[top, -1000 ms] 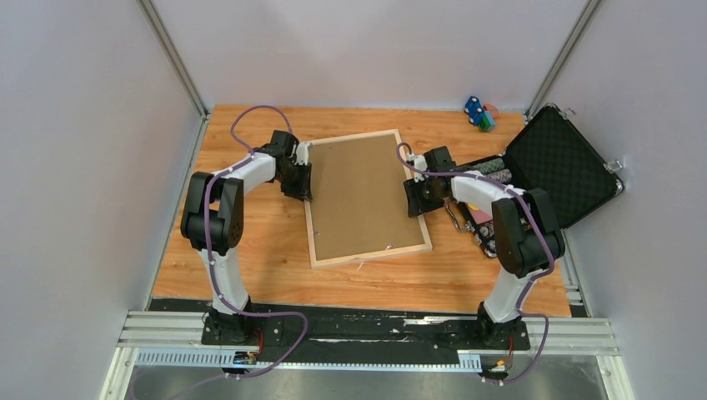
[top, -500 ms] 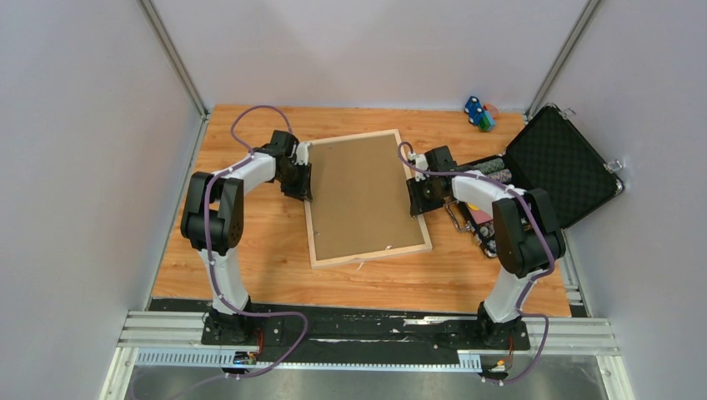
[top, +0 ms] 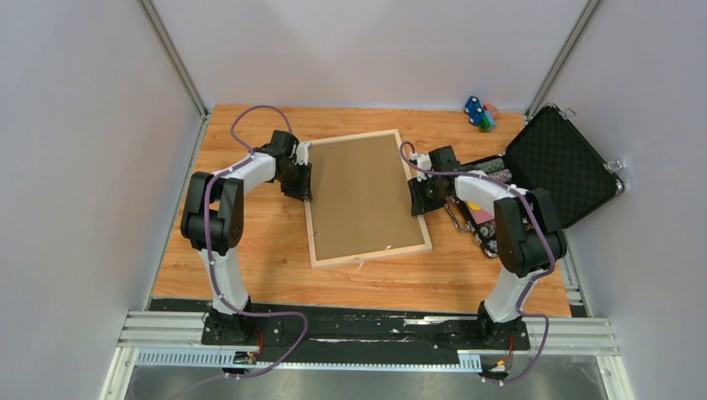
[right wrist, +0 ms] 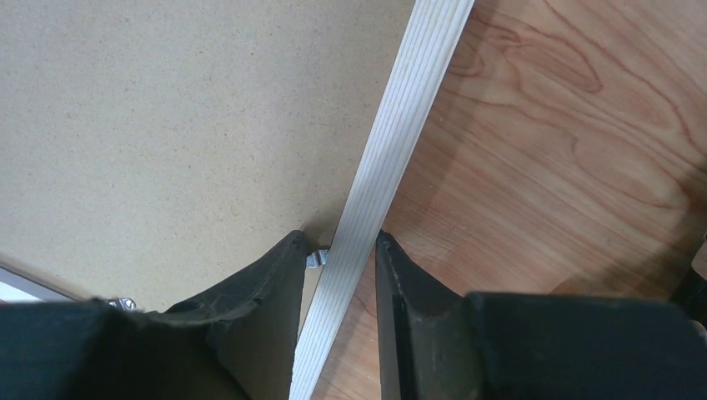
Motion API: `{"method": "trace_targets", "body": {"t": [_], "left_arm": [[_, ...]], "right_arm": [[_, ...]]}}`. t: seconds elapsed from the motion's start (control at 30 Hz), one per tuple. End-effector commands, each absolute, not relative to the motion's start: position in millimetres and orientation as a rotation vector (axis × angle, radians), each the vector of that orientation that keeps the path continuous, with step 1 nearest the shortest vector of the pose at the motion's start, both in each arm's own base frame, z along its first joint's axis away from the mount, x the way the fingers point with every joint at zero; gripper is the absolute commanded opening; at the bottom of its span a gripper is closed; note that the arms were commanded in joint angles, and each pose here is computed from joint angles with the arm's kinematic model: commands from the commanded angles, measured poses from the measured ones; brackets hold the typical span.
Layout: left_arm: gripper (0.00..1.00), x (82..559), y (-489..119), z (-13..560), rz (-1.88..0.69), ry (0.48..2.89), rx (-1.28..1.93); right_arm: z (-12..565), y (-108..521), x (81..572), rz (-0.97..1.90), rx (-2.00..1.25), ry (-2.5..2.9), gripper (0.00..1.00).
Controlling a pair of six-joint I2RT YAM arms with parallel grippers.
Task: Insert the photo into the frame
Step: Install the photo frame at the center of the board.
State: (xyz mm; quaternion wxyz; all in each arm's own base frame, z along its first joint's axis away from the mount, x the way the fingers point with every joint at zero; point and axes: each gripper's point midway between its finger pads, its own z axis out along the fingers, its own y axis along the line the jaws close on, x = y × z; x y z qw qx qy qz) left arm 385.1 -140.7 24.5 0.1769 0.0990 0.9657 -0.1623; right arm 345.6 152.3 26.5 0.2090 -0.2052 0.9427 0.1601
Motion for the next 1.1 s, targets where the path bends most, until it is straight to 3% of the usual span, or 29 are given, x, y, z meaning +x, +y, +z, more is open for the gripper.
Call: {"method": "trace_targets", "body": {"t": [0.0,0.47,0.8,1.07], "left_arm": [[0.0,370,-125,2,-0.361,2.804,0.359],[0.0,370,-124,2,-0.359,2.806,0.356],[0.0,371,-125,5,-0.357,2.797,0.356],[0.0,372,-126,9,-0.368,2.789,0.36]], "right_arm": [[23,151,338,0.457,-0.663,2.607,0.33],[27,151,332,0.524,-0.738,2.582,0.34],[48,153,350,0.524,-0.638,2.553,0.52],[81,150,371,0.484,-0.57,2.478,0.55]]}}
